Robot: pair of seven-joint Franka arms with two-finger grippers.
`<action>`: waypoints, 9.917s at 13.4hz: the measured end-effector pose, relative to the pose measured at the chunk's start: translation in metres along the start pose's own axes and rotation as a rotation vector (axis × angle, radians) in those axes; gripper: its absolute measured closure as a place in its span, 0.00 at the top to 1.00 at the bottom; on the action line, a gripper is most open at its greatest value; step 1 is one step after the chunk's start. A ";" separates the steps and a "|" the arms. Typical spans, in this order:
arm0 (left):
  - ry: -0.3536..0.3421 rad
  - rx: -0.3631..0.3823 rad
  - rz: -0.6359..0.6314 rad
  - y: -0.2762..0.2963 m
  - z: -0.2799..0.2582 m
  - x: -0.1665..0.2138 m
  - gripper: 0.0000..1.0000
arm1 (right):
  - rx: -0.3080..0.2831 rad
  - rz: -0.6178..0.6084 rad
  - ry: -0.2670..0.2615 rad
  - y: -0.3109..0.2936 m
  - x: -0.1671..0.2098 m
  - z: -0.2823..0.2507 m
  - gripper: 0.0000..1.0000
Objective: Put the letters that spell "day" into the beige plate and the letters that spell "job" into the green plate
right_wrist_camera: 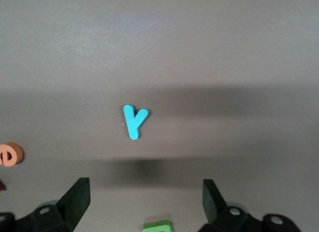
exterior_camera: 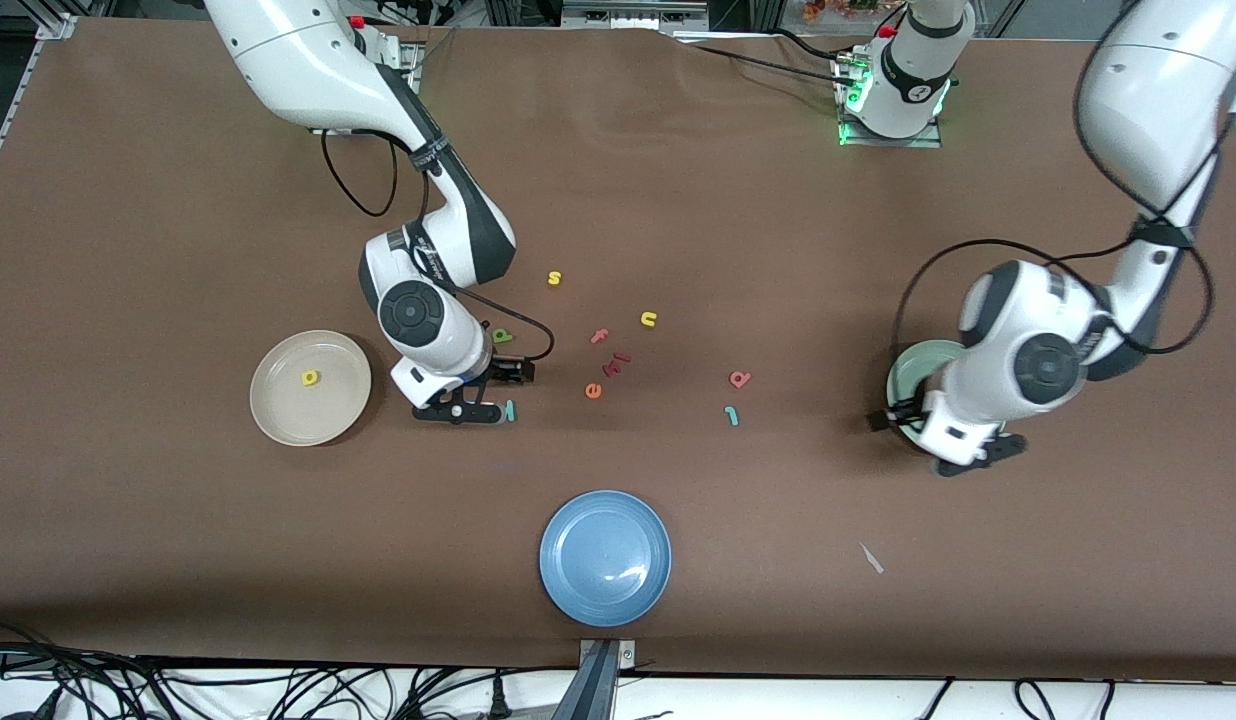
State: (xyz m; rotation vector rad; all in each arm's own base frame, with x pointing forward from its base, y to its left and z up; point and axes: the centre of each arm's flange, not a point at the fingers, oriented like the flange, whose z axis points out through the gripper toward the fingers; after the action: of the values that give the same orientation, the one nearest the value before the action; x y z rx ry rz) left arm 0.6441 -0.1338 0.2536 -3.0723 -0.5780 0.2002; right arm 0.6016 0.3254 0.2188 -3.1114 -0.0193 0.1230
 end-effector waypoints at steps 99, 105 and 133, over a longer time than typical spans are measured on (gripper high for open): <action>-0.047 0.003 0.335 0.128 0.058 -0.075 0.34 | 0.045 0.086 -0.081 0.041 -0.061 -0.007 1.00; -0.164 0.063 0.323 -0.030 -0.043 0.004 0.34 | 0.028 0.070 -0.060 0.018 -0.071 0.027 1.00; 0.165 0.052 0.267 -0.166 -0.227 0.085 1.00 | 0.023 0.036 -0.021 0.002 -0.083 0.049 0.38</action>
State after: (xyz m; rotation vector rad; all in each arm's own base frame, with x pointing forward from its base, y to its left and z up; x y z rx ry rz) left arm 0.6919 0.0550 0.4739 -3.0644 -0.1533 -0.0369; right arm 0.5146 0.3234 0.1765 -3.0888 0.0372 0.1551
